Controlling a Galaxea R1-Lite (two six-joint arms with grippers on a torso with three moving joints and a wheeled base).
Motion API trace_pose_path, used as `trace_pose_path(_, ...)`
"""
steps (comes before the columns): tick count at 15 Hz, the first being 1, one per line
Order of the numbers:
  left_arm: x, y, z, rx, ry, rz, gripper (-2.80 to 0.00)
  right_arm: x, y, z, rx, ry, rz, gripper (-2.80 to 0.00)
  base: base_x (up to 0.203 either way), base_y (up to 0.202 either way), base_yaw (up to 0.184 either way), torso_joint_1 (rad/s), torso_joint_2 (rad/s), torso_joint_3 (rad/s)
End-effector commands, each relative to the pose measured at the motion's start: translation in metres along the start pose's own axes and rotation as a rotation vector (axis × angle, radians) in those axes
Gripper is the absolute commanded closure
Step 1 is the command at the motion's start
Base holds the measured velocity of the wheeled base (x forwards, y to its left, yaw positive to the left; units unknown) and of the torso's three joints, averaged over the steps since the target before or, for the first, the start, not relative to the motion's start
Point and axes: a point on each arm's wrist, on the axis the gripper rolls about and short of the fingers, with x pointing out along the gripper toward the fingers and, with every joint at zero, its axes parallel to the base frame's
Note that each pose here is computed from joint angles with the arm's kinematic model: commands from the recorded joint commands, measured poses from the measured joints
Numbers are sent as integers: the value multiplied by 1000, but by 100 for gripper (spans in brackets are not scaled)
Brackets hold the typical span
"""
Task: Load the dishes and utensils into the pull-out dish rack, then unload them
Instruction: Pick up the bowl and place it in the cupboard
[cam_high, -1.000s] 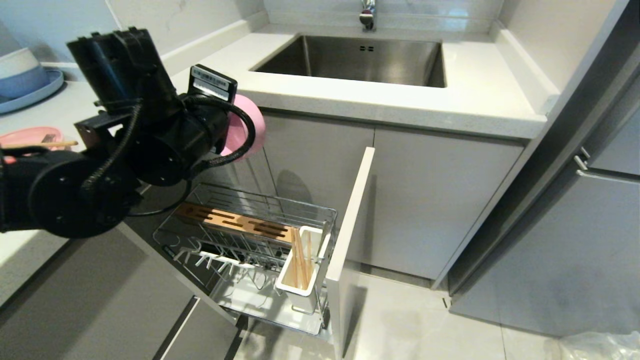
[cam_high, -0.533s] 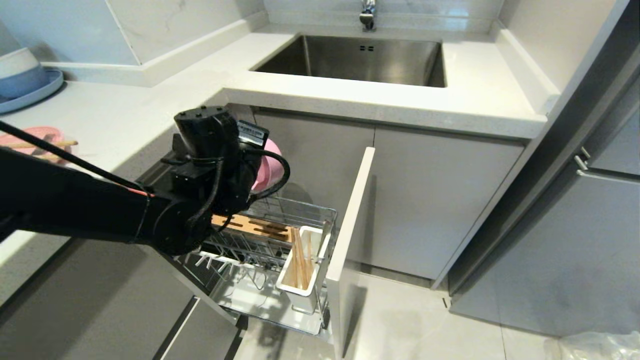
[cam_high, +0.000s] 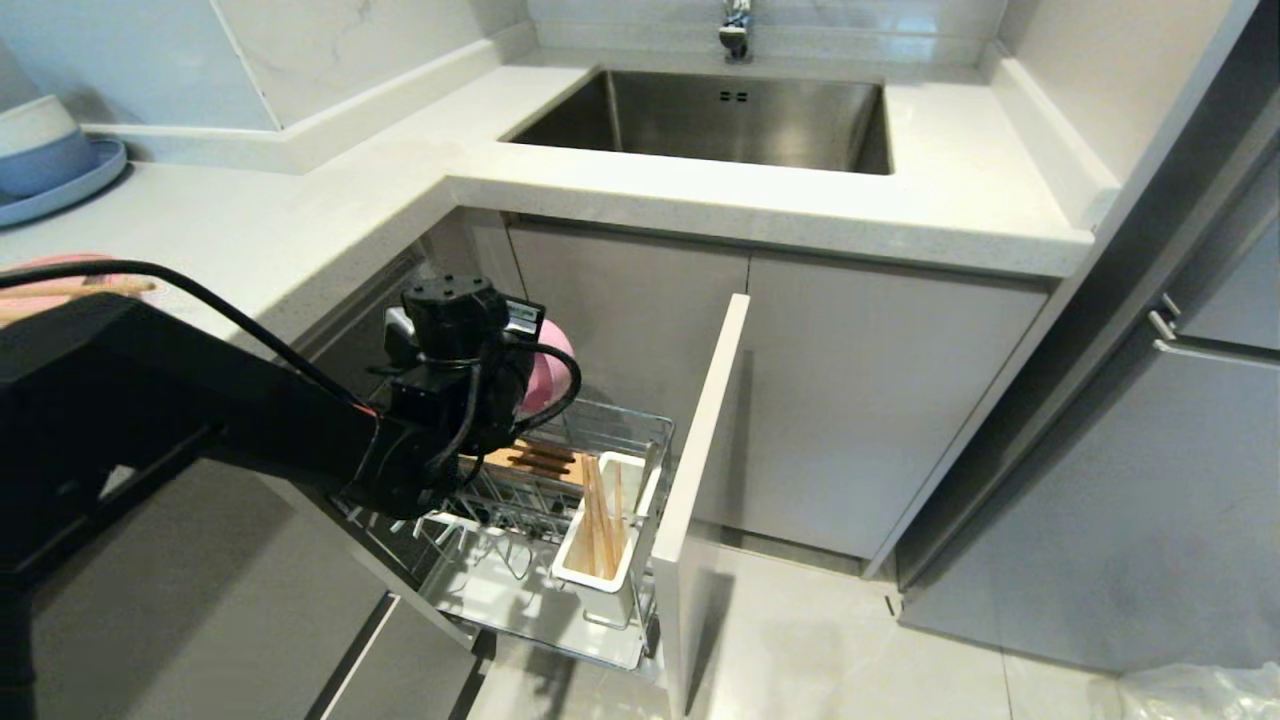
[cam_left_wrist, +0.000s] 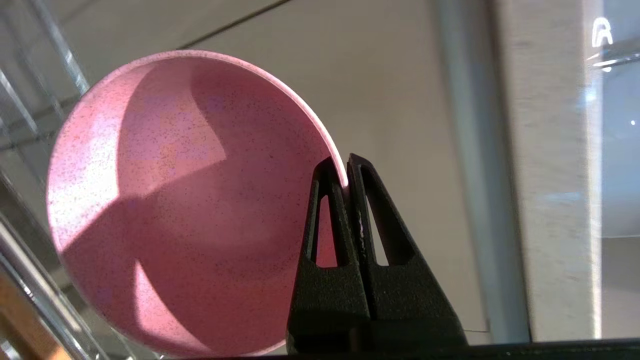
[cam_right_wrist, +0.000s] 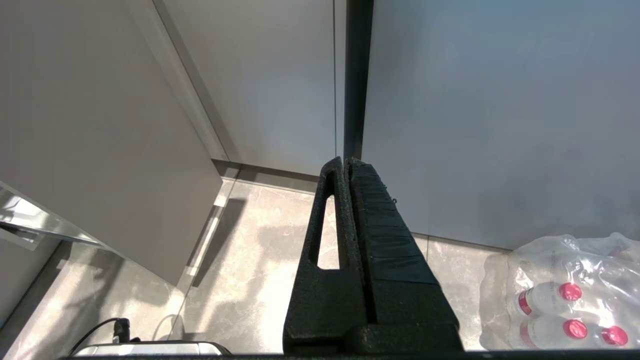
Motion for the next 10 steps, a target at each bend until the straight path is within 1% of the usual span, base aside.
trace_pose_path(1,5,8,0,-12,6,13,0,0,0,0,0,1,0,0,0,0,0,0,0,0)
trace_pose_path(3,7,13,-3,-14,13,22,0,0,0,0,0,1,0,0,0,0,0,0,0,0)
trace_pose_path(4,8,17,-5,-34,17,34,0,0,0,0,0,1,0,0,0,0,0,0,0,0)
trace_pose_path(6,10,24,-8,-36,22,46,0,0,0,0,0,1,0,0,0,0,0,0,0,0)
trace_pose_path(8,13,26,-7,-54,8,24,0,0,0,0,0,1,0,0,0,0,0,0,0,0)
trace_pose_path(10,16,29,-1,-58,11,16,0,0,0,0,0,1,0,0,0,0,0,0,0,0)
